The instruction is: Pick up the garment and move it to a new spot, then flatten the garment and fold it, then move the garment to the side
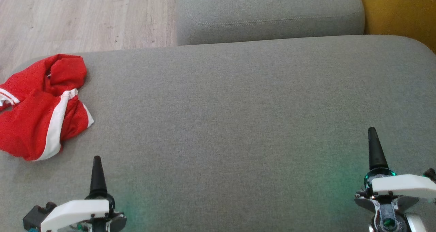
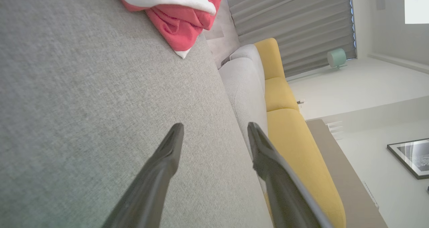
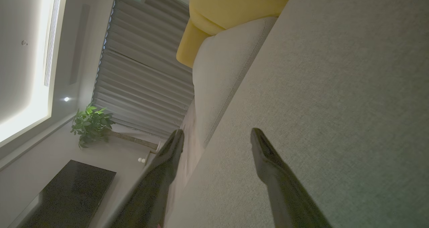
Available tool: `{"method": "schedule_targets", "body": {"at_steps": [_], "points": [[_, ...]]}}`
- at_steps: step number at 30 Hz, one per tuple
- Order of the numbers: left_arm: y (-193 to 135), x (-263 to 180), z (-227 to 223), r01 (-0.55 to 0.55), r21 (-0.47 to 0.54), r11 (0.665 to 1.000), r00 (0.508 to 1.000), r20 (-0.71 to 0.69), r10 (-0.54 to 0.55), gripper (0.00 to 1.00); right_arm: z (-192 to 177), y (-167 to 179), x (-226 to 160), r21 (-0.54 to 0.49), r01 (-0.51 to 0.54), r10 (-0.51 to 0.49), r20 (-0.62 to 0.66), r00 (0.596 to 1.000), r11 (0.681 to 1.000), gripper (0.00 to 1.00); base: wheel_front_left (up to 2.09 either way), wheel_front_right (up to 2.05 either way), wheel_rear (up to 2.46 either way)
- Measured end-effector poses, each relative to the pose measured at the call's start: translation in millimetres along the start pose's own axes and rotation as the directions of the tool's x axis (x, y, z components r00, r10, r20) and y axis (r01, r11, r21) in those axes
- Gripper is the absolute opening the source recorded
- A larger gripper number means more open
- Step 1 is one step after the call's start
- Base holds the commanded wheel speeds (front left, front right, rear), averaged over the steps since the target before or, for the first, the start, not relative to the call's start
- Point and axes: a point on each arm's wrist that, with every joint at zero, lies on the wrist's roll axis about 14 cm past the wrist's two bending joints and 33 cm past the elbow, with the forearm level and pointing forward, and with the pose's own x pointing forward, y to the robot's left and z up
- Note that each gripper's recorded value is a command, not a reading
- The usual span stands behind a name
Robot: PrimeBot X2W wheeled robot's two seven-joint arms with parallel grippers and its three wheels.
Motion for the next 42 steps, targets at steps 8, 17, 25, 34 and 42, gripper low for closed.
{"method": "schedule_targets", "body": {"at_steps": [8,17,25,34,42], "points": [[-1,0,-3,0.001,0.109,0.994,1.000,-0.003,-0.001,1.00,-1,6,1,-0.106,-0.020,0.020,0.004,1.000,0.994,1.00,0.00,0.00,0.00],[-3,0,-7,0.011,0.242,0.970,1.000,-0.008,-0.009,1.00,-2,13,1,-0.239,-0.042,0.045,0.004,0.999,0.970,1.00,0.00,0.00,0.00],[-4,1,-8,0.019,0.355,0.935,1.000,-0.010,-0.017,1.00,-4,17,1,-0.348,-0.057,0.061,0.000,0.998,0.936,1.00,0.00,0.00,0.00],[-7,2,-13,0.042,0.476,0.878,0.999,-0.023,-0.035,1.00,-5,25,1,-0.463,-0.080,0.092,0.002,0.996,0.882,1.00,0.00,0.00,0.00],[-13,5,-14,0.065,0.581,0.812,0.998,-0.031,-0.058,1.00,-4,31,1,-0.562,-0.095,0.118,0.004,0.993,0.822,1.00,0.00,0.00,0.00]]}}
